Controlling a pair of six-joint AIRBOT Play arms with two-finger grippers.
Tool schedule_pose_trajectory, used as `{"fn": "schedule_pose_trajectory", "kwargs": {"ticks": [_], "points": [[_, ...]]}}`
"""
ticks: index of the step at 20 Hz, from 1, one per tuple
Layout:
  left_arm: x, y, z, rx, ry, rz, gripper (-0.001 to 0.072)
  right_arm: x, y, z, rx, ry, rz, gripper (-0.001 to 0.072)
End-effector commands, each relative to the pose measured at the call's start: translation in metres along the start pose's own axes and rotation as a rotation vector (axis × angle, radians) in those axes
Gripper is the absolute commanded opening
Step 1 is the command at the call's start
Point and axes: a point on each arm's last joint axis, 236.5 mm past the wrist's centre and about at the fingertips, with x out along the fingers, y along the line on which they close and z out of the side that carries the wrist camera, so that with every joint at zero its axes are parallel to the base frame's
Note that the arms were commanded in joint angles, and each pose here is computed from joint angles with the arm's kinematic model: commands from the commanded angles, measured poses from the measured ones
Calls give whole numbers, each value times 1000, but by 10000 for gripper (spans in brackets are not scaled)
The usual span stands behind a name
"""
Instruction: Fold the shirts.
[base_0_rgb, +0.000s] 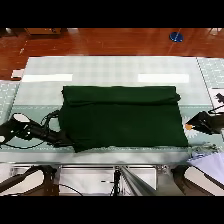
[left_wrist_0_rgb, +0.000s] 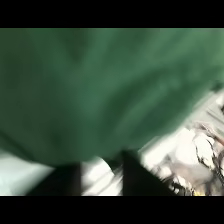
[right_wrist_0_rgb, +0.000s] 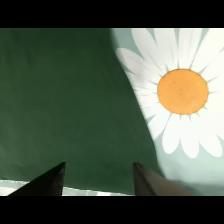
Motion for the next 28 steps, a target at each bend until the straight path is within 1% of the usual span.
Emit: {"fn": "schedule_pose_trajectory", "kwargs": {"ticks": [1, 5, 6, 8, 9, 12, 15, 19, 23, 24, 25, 27, 28], "points": [[13, 7, 21, -2, -58, 34, 27, -6, 1, 0, -12, -25, -15, 513], [12, 11, 16, 7, -37, 43, 24, -9, 4, -6, -7, -10, -12, 515], [11, 12, 15, 5, -34, 44, 23, -9, 3, -10, -7, 6, -15, 544], [10, 14, 14, 0, -34, 44, 22, -9, -7, -22, 8, 57, -58, 556], [9, 14, 14, -1, -32, 42, 22, -8, -11, -28, 29, 75, -57, 591], [9, 13, 14, 4, -32, 41, 22, 0, -25, -47, 126, 103, -21, 594], [9, 13, 14, 5, -33, 40, 22, 9, -41, -49, 180, 76, -37, 593], [9, 13, 14, 5, -33, 40, 22, 32, -44, -62, 235, 193, 21, 591], [9, 13, 14, 4, -33, 41, 22, 54, -43, -71, 297, 242, 64, 587], [9, 13, 14, 4, -33, 40, 22, 58, -44, -72, 304, 235, 64, 566], [9, 13, 14, 3, -33, 40, 22, 62, -45, -70, 310, 220, 62, 525], [9, 12, 14, 2, -34, 37, 22, 67, -42, -62, 334, 178, 81, 518], [9, 12, 14, 2, -34, 37, 22, 67, -40, -58, 340, 164, 95, 448]]}}
